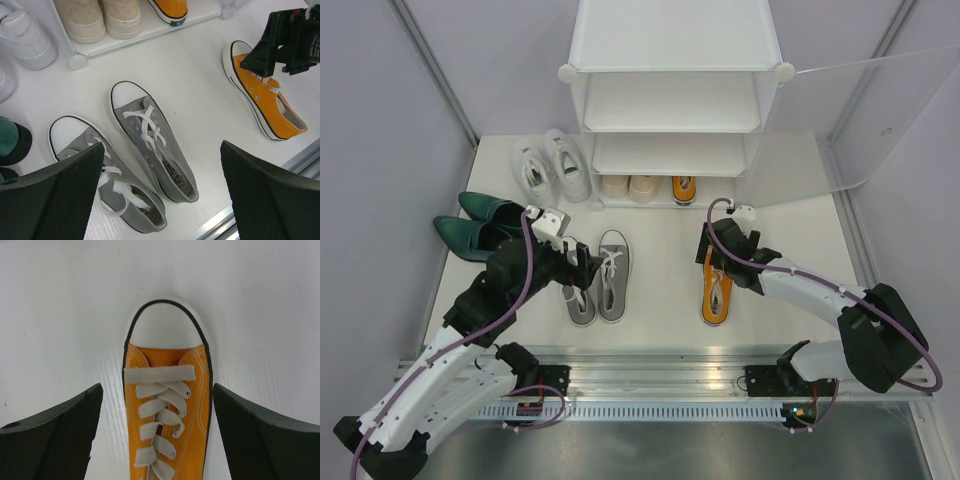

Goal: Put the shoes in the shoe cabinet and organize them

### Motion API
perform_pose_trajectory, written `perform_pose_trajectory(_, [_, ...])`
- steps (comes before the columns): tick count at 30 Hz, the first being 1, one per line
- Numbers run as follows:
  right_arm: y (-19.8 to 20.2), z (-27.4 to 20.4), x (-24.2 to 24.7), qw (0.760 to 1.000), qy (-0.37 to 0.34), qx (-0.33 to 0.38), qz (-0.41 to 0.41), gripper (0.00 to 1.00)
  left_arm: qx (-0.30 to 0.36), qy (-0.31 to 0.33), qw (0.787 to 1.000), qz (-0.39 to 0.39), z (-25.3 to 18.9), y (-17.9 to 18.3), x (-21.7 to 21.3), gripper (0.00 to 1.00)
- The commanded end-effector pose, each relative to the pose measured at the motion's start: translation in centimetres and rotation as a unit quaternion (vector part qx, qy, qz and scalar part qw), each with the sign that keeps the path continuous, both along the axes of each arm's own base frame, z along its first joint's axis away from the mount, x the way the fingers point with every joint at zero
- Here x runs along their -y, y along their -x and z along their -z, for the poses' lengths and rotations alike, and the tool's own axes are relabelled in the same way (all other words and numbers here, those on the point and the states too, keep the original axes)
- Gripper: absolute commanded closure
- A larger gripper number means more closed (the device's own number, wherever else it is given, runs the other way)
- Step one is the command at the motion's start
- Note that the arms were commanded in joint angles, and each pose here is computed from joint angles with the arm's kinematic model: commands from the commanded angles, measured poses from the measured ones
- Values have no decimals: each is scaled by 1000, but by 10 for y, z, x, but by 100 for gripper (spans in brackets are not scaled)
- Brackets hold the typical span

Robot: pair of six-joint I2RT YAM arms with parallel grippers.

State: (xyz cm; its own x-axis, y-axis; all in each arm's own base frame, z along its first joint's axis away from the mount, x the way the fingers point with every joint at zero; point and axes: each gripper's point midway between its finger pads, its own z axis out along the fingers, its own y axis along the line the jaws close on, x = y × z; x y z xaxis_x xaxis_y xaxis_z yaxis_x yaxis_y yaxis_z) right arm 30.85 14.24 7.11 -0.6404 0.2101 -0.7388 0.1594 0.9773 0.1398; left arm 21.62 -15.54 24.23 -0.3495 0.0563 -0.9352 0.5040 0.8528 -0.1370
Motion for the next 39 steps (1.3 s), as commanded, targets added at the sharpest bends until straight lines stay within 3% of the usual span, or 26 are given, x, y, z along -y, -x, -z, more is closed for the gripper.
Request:
perform_pose_trajectory(1, [21, 2, 10, 1000, 5, -18, 20, 7, 23, 8, 1000, 11, -18, -1, 4, 0])
perform_pose_trajectory(11, [54, 24, -13, 999, -1, -40, -9, 7, 21, 6, 1000, 11, -17, -1, 4, 0])
perform_pose_trajectory(21, [74, 45, -5, 998, 3, -55, 3, 9, 13, 5, 1000, 17, -13, -1, 8, 0])
perform_pose_trajectory(39, [77, 27, 1, 999, 6, -37, 16, 11, 10, 5, 1000, 23, -12, -1, 10, 0])
